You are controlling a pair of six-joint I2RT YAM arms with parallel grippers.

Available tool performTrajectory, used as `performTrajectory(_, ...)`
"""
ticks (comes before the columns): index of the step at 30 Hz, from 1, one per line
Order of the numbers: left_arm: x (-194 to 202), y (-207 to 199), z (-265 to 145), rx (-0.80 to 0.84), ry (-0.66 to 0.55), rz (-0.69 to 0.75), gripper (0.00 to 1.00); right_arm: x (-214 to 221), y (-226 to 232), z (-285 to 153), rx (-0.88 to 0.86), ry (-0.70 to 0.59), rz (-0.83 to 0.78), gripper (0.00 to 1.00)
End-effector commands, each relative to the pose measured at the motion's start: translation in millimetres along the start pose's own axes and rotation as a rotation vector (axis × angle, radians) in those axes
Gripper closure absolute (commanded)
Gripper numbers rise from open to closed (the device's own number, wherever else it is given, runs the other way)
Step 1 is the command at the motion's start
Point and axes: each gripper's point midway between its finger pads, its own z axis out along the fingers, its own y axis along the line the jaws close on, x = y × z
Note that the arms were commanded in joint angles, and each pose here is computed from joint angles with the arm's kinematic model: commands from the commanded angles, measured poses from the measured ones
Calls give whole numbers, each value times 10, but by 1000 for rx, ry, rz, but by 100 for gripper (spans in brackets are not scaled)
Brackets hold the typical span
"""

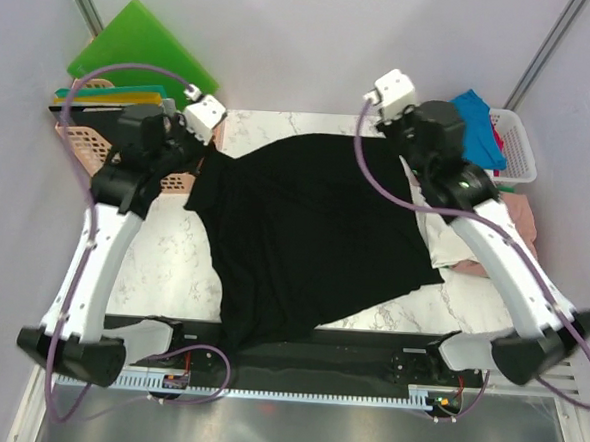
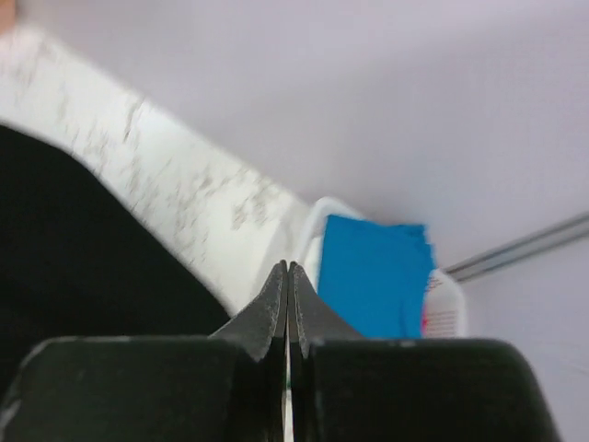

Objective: Fold and stack the t-shirts

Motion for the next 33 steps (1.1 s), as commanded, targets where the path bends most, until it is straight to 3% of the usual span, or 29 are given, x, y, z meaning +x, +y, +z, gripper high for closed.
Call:
performTrajectory(1,-1001,427,-1205,-276,-298,133,98,-794,-940,-1177,244,-241,112,100)
performTrajectory(5,-1521,525,-2547,-497,-522,168,98,-972,-1531,-2146,417,-320,129,100)
performTrajectory(7,-1530,558,-2912,-574,-530,178,98,-1073,-1723,-2657,470,-401,162,100)
performTrajectory(8,-1584,544,-3206,-624,-572,193,98,-1061,-1752,-2778,474,-411,168,100)
performTrajectory(10,-1529,558,-3337,-665,-552,206,98,-1006,-1766,-2920,484,-430,196,100)
performTrajectory(23,-1182,339,-2731,-492,-454,196,98,-457,-927,-1635,184,-238,162,100)
performTrajectory(33,-888,264,-2124,-367,-345,150,98,156,-639,-1137,167,-73,106,100)
